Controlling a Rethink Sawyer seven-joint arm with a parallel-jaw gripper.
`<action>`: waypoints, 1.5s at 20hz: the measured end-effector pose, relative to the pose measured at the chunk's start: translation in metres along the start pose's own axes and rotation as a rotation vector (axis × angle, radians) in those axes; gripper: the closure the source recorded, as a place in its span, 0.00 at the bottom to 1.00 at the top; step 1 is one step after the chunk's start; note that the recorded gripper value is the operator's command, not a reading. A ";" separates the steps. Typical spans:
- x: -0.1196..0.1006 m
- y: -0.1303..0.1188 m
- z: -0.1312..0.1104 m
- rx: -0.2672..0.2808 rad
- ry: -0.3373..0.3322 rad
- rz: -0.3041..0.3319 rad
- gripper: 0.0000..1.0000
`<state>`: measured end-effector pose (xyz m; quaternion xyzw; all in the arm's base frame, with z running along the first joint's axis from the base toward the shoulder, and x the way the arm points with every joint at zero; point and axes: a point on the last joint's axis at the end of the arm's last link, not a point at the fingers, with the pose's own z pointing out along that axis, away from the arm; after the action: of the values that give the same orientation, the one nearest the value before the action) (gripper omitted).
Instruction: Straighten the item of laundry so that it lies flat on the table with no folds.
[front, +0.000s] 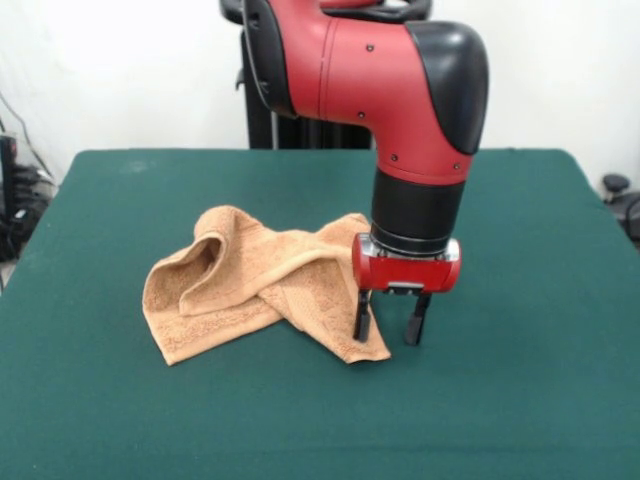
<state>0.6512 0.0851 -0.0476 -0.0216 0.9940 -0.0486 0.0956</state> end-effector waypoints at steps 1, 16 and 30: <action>0.000 0.000 0.000 0.000 0.000 0.000 0.00; 0.000 0.000 0.000 0.000 0.000 -0.001 0.00; 0.000 -0.002 0.000 0.005 -0.005 0.000 1.00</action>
<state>0.6517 0.0830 -0.0471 -0.0213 0.9937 -0.0510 0.0979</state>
